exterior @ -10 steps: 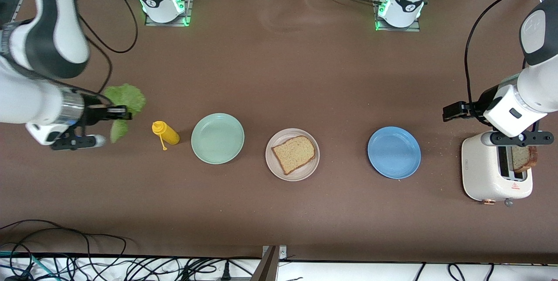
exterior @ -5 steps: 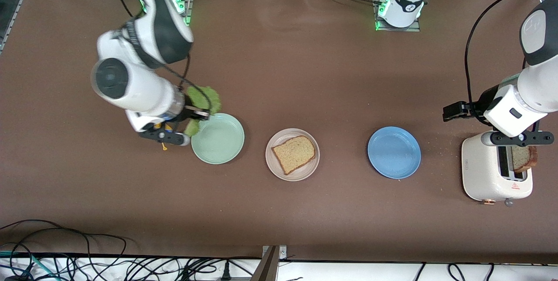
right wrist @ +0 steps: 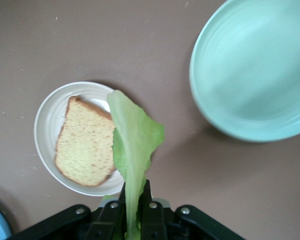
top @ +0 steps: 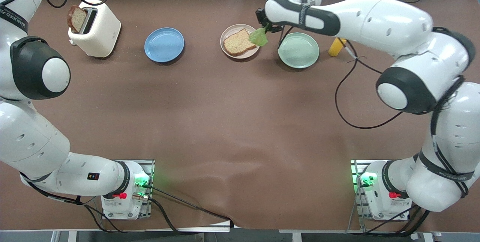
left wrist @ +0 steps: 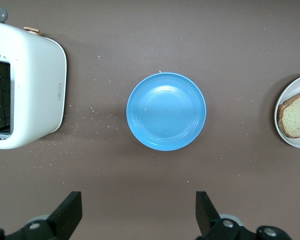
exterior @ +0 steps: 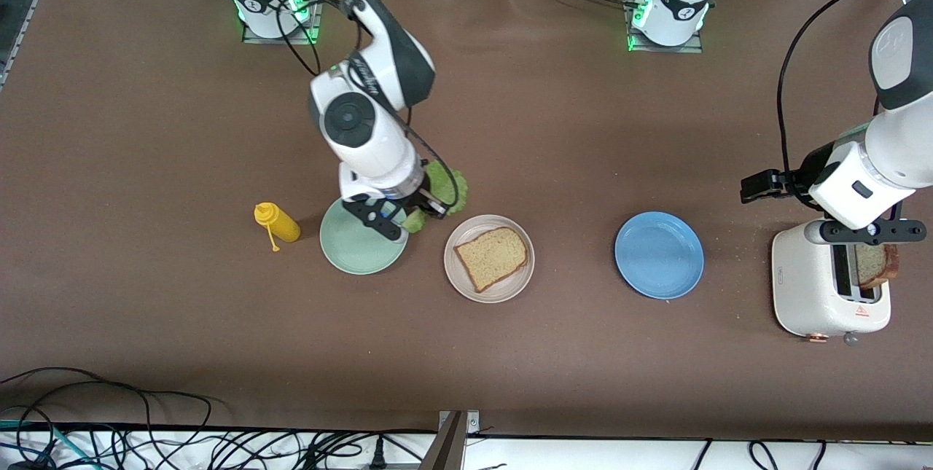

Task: Make sandwich on beige plate with both arms
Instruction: 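Carry the lettuce onto the bread on the beige plate with the right gripper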

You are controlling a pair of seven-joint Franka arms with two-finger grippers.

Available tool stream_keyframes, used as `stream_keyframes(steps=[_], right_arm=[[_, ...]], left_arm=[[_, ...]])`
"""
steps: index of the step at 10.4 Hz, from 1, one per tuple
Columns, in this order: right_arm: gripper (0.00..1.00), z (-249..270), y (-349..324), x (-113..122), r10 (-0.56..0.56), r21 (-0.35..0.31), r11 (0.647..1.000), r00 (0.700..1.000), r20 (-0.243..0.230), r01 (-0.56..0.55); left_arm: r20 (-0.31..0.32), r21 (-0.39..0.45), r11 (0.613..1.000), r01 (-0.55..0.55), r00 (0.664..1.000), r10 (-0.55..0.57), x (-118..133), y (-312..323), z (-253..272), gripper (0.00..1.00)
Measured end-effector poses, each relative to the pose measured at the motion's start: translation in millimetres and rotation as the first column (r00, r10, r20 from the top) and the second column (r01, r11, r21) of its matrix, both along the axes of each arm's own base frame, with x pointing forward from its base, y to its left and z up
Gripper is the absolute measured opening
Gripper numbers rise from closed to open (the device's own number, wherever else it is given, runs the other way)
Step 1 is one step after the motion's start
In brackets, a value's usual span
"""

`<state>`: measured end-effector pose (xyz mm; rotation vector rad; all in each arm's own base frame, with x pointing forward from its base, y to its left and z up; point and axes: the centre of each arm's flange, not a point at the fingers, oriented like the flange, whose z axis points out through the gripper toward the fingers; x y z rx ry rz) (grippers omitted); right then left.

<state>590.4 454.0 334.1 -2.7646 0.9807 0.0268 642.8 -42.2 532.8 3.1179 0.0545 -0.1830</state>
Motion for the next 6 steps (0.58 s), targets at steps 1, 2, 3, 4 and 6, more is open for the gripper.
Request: stream_keyframes(steps=[1, 2, 3, 4, 6], right_arm=[[0.09, -10, 16, 2, -0.062, 0.018, 0.998, 0.998, 0.009, 0.062], [0.09, -18, 29, 5, -0.123, 0.048, 0.991, 0.992, 0.028, 0.122], [0.09, -29, 41, 6, -0.178, 0.085, 0.981, 0.983, 0.051, 0.174], [0.09, -43, 50, 5, -0.215, 0.111, 0.972, 0.974, 0.064, 0.207], [0.09, -72, 62, 2, -0.253, 0.150, 0.960, 0.963, 0.091, 0.238]], left_arm=[[0.000, 0.000, 1.000, -0.001, 1.000, 0.001, 0, 0, 0, 1.00], [0.000, 0.000, 1.000, -0.001, 1.000, 0.001, 0, 1, 0, 1.00], [0.000, 0.000, 1.000, -0.001, 1.000, 0.001, 0, 1, 0, 1.00], [0.000, 0.000, 1.000, -0.001, 1.000, 0.001, 0, 1, 0, 1.00], [0.000, 0.000, 1.000, -0.001, 1.000, 0.001, 0, 1, 0, 1.00]])
